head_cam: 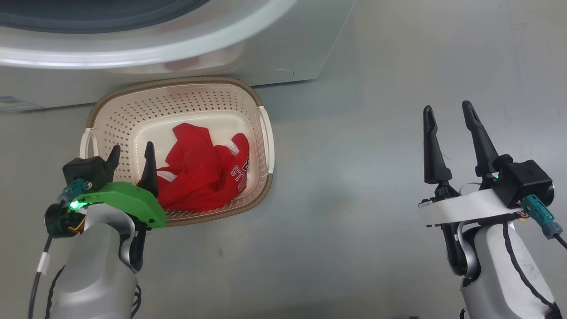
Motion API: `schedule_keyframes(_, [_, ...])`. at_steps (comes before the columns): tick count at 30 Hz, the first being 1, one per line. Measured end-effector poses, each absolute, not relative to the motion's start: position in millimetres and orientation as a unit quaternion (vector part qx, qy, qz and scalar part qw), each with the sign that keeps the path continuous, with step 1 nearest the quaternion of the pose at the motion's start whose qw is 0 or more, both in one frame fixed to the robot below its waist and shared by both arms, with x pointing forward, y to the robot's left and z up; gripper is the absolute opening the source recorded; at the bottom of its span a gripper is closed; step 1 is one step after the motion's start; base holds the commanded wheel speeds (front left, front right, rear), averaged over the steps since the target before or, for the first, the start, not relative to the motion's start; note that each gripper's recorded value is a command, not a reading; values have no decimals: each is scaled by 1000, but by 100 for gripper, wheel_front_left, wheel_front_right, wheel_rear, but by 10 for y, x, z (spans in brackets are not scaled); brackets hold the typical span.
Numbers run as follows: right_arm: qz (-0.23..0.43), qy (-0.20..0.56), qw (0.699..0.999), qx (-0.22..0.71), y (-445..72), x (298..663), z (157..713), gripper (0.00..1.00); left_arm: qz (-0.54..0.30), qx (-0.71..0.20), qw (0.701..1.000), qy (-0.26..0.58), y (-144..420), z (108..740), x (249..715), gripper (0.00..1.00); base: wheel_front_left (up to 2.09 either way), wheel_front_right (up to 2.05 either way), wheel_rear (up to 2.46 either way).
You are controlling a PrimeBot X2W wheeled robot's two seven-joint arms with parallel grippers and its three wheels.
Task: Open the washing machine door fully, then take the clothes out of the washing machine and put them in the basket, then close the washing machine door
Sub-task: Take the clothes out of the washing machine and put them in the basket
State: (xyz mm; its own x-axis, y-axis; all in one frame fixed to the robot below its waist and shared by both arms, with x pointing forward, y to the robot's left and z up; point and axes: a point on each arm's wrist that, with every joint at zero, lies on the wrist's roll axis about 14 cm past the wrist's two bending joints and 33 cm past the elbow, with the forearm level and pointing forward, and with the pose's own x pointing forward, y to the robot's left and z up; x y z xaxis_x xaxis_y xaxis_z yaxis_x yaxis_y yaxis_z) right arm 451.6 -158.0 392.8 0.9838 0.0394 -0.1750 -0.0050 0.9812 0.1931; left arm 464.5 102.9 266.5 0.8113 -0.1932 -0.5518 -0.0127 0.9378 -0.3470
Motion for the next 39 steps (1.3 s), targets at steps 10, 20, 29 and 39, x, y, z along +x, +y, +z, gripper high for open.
schedule_keyframes(10, [23,73,992,98,-1506,4544,4070,100,-47,-154,955,250,1166,3024,4737,100,0,0,0])
schedule_keyframes(20, [35,57,994,91,-1463,4458,4255,100,-40,-141,978,146,1370,3764,4864,100,0,0,0])
schedule_keyframes(29, [50,43,994,88,-1377,4331,4429,100,-33,-118,989,79,1516,4268,4681,100,0,0,0])
schedule_keyframes(39, [57,26,994,87,-1341,4150,4614,100,-23,-97,994,43,1617,4555,4348,100,0,0,0])
